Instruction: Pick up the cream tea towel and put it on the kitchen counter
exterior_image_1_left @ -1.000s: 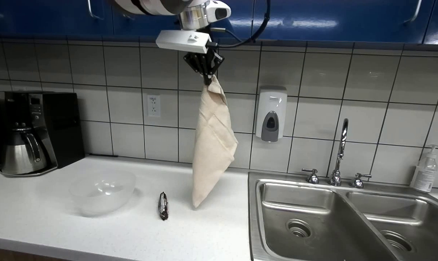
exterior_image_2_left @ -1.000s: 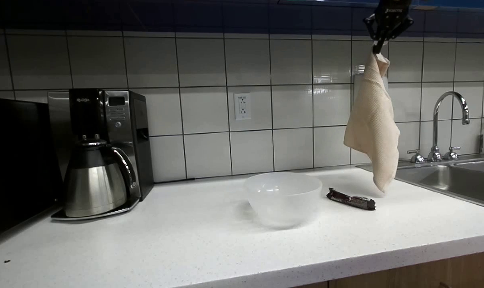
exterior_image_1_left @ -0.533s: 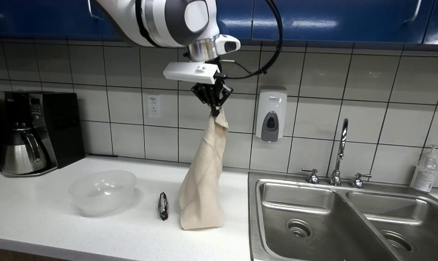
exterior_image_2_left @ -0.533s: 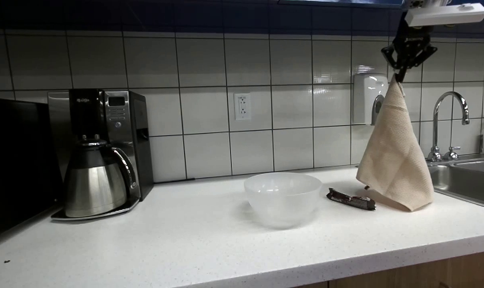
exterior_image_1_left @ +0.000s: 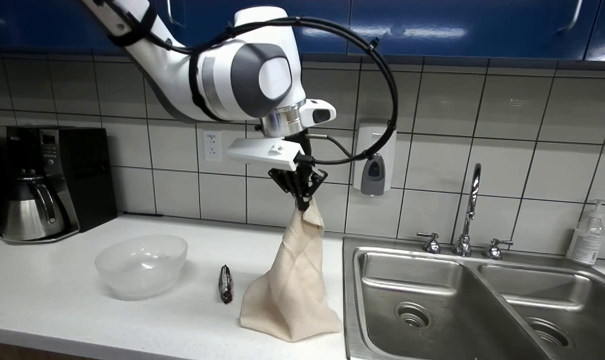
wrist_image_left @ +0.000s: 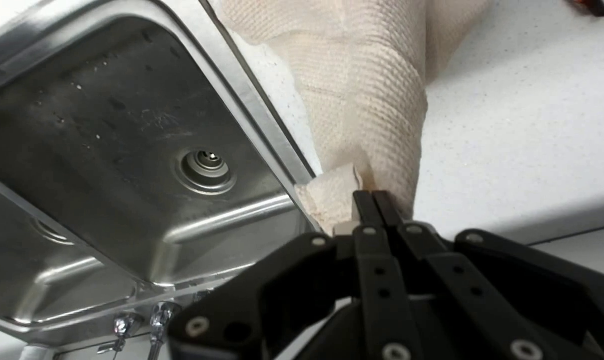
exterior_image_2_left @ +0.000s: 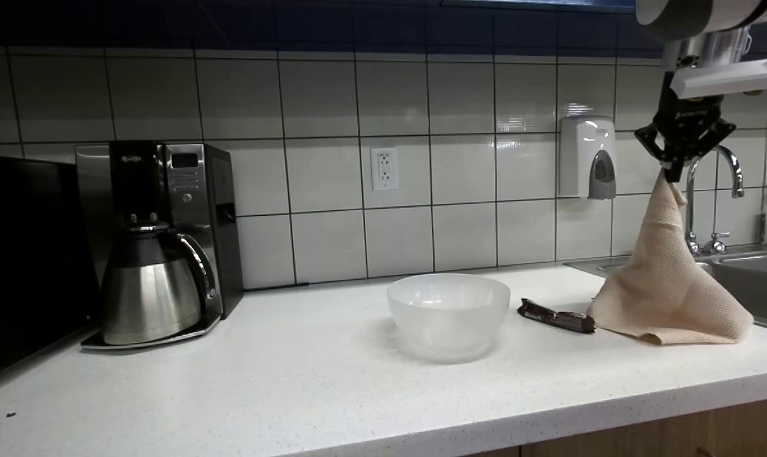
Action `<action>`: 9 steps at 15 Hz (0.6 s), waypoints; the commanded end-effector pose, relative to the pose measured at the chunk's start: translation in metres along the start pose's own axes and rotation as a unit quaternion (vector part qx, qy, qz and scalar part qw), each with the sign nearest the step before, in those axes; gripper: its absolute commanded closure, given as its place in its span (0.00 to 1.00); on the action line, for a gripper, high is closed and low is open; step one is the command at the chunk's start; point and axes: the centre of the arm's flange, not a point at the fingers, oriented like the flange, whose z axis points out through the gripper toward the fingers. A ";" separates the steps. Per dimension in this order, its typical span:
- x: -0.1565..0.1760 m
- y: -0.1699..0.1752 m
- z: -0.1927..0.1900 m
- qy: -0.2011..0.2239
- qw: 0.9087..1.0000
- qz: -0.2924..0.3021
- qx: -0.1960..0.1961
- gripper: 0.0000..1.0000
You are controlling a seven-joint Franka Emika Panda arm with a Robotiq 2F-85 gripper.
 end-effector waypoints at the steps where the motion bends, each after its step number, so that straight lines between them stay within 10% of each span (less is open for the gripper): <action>1: -0.017 0.001 0.024 0.000 0.999 0.019 -0.029 0.99; 6: -0.028 -0.002 0.039 -0.011 0.999 0.027 -0.041 0.99; 7: -0.028 -0.005 0.036 -0.021 0.999 0.031 -0.040 0.72; 9: -0.028 -0.012 0.019 -0.052 0.998 0.031 -0.023 0.64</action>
